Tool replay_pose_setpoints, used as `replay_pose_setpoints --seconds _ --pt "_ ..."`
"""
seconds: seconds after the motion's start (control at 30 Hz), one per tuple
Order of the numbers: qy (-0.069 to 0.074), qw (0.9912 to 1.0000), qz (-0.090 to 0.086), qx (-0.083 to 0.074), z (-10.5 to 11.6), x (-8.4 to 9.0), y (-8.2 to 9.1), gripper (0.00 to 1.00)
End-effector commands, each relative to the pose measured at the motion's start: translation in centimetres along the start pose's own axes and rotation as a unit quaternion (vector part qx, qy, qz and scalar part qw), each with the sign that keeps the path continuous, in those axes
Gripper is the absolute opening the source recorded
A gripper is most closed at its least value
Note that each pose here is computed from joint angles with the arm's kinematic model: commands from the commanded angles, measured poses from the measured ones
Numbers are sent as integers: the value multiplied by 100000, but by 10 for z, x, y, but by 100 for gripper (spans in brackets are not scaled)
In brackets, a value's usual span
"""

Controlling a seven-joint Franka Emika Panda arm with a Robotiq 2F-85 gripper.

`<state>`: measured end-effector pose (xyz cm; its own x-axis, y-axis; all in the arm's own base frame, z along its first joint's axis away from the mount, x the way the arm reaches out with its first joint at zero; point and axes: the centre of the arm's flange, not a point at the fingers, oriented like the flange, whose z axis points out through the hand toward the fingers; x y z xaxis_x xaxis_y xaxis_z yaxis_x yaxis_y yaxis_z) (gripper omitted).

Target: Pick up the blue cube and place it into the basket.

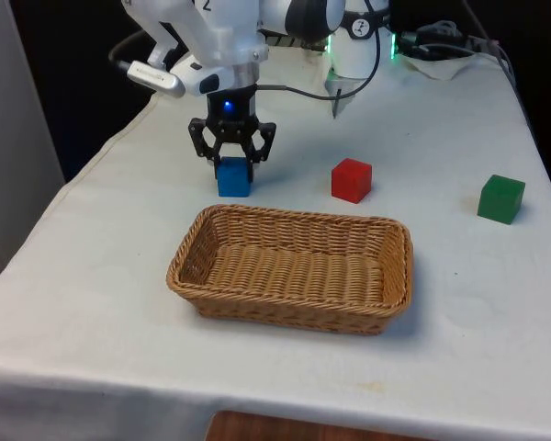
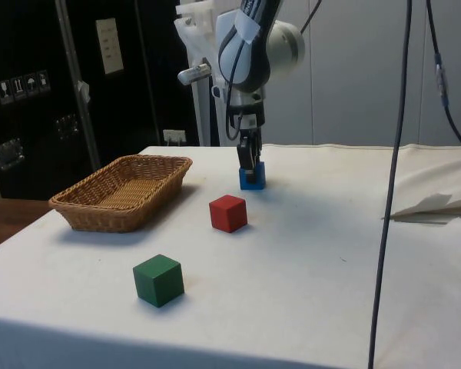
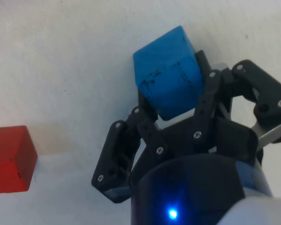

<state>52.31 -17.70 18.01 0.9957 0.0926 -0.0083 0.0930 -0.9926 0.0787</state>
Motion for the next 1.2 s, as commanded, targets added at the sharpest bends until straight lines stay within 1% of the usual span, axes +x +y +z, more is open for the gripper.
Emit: replay_pose_setpoints --seconds 0.0,0.37,0.43,0.47,0.5,0.7,0.73,0.77,0.93,1.0,1.03,1.1,1.17 --pt "1 100000 -57 6 1 0 -1 0" --pt "107 100000 95 -2 -1 1 0 0" --pt "410 99999 286 159 -7 2 1 0" --pt "382 99999 145 -105 -4 2 1 0" --pt "576 99998 346 187 -9 2 1 0" --pt "1194 99989 780 389 -25 4 5 0" --pt "1145 99992 561 233 -21 4 4 0" --pt "1254 99988 749 423 -27 4 5 0" --pt "1617 99981 849 685 -41 6 7 0" --pt "1805 99978 820 741 -40 6 6 0" --pt "1666 99978 916 851 -45 6 7 0" --pt "1910 99972 1003 1005 -52 7 8 0" --pt "1981 99969 1059 1068 -55 7 9 0"
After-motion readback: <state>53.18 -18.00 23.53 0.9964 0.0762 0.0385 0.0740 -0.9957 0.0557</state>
